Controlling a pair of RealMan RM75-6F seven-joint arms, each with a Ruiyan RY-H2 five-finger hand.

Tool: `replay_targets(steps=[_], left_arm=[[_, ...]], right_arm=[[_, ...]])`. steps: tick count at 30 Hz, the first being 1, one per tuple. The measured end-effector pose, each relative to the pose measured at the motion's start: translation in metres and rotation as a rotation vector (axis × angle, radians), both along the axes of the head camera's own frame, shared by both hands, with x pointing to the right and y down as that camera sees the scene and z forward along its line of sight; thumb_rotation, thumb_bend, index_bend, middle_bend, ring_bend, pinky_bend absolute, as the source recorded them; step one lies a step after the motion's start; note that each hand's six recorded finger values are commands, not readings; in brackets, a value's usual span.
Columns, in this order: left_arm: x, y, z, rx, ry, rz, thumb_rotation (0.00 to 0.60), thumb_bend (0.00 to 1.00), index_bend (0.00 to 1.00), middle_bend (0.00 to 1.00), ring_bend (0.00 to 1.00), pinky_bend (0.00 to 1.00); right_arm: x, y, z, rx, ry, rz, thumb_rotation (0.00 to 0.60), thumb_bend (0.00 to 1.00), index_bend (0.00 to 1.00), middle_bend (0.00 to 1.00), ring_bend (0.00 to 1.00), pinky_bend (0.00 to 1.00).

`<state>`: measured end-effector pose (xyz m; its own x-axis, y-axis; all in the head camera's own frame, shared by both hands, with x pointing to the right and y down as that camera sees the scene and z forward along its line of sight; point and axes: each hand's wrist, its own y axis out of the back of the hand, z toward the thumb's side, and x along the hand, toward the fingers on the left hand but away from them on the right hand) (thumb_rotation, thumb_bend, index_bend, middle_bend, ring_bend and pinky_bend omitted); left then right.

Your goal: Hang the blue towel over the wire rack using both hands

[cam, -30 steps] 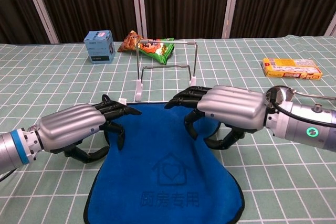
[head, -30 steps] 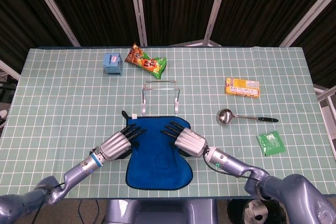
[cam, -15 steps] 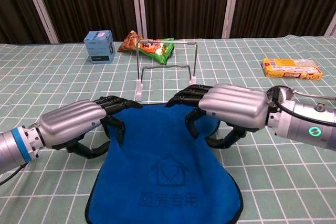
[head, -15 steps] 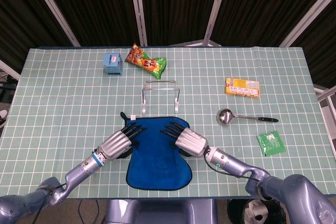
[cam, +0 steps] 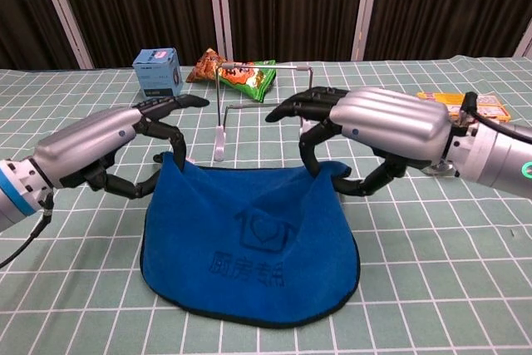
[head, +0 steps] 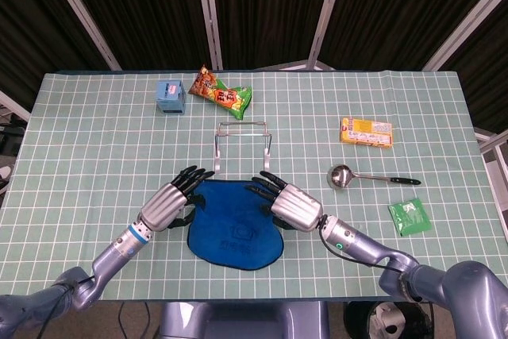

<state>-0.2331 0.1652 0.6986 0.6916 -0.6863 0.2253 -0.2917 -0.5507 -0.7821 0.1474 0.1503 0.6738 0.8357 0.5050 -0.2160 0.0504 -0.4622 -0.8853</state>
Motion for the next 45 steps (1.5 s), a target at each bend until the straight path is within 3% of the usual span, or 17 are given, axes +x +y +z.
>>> replay_targets(steps=[12, 21, 34, 45], left_arm=[[-0.018, -0.041, -0.049, 0.055, 0.098, -0.117, 0.6, 0.59, 0.84, 0.0, 0.0, 0.0], [-0.011, -0.081, -0.082, 0.081, 0.158, -0.186, 0.6, 0.59, 0.84, 0.0, 0.0, 0.0], [0.008, -0.128, -0.094, 0.093, 0.078, -0.219, 0.6, 0.59, 0.84, 0.0, 0.0, 0.0], [0.029, -0.156, -0.096, 0.118, 0.042, -0.216, 0.6, 0.59, 0.84, 0.0, 0.0, 0.0]], right_arm=[[-0.007, -0.032, -0.04, 0.012, -0.109, 0.113, 0.6, 0.52, 0.67, 0.09, 0.0, 0.0], [-0.017, -0.073, -0.058, 0.043, -0.148, 0.215, 0.6, 0.51, 0.67, 0.1, 0.0, 0.0], [-0.007, -0.127, -0.058, 0.073, -0.117, 0.362, 0.6, 0.51, 0.67, 0.1, 0.0, 0.0], [-0.004, -0.158, -0.054, 0.09, -0.084, 0.433, 0.6, 0.51, 0.67, 0.1, 0.0, 0.0]])
